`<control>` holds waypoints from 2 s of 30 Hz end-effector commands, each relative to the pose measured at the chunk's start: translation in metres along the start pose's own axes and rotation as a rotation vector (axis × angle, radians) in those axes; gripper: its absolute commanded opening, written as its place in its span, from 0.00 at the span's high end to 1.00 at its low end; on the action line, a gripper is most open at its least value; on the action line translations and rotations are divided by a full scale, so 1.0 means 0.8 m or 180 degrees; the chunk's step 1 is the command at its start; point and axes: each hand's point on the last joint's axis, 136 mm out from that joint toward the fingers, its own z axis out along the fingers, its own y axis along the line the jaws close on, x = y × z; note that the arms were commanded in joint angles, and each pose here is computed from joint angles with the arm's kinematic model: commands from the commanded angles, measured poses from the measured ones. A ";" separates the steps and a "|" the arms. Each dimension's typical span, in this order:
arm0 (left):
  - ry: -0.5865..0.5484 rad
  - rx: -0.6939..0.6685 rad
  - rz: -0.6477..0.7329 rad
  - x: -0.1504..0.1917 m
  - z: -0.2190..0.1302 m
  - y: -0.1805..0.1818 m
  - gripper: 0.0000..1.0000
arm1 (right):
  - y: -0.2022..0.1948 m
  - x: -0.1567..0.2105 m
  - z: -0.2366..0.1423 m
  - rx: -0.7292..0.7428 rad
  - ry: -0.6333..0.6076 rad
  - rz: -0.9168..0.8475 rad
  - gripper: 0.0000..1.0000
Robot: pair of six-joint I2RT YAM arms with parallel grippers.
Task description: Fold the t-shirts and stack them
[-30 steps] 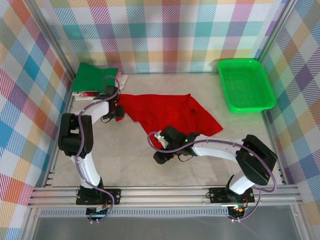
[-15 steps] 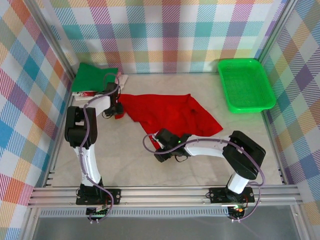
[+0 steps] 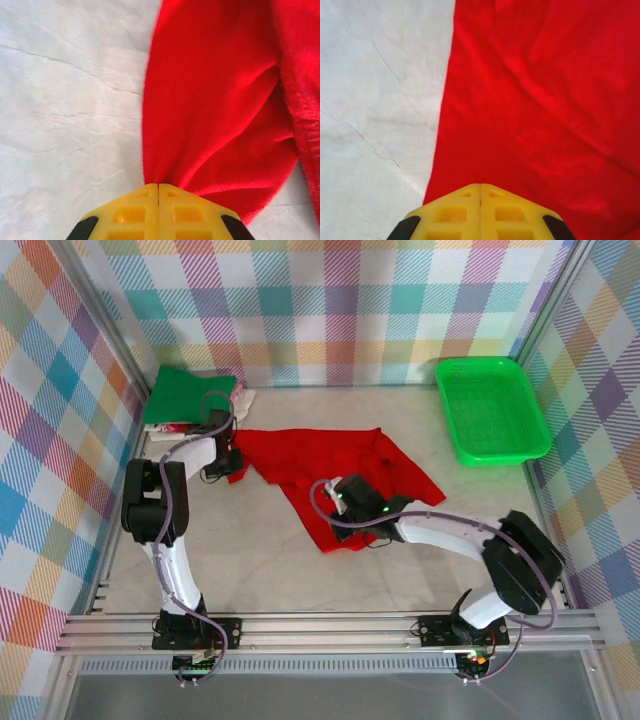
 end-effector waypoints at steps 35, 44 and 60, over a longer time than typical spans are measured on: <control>-0.0904 -0.0784 -0.0557 -0.019 -0.114 0.113 1.00 | -0.004 0.111 0.069 0.0632 0.1109 -0.0808 0.93; -0.1578 -0.0731 -0.0763 -0.031 -0.231 0.136 1.00 | 0.013 0.000 -0.061 0.0182 0.0082 -0.0601 1.00; -0.2612 0.0149 -0.0608 -0.042 -0.512 0.130 1.00 | -0.032 -0.144 -0.348 0.0522 -0.1610 -0.0367 1.00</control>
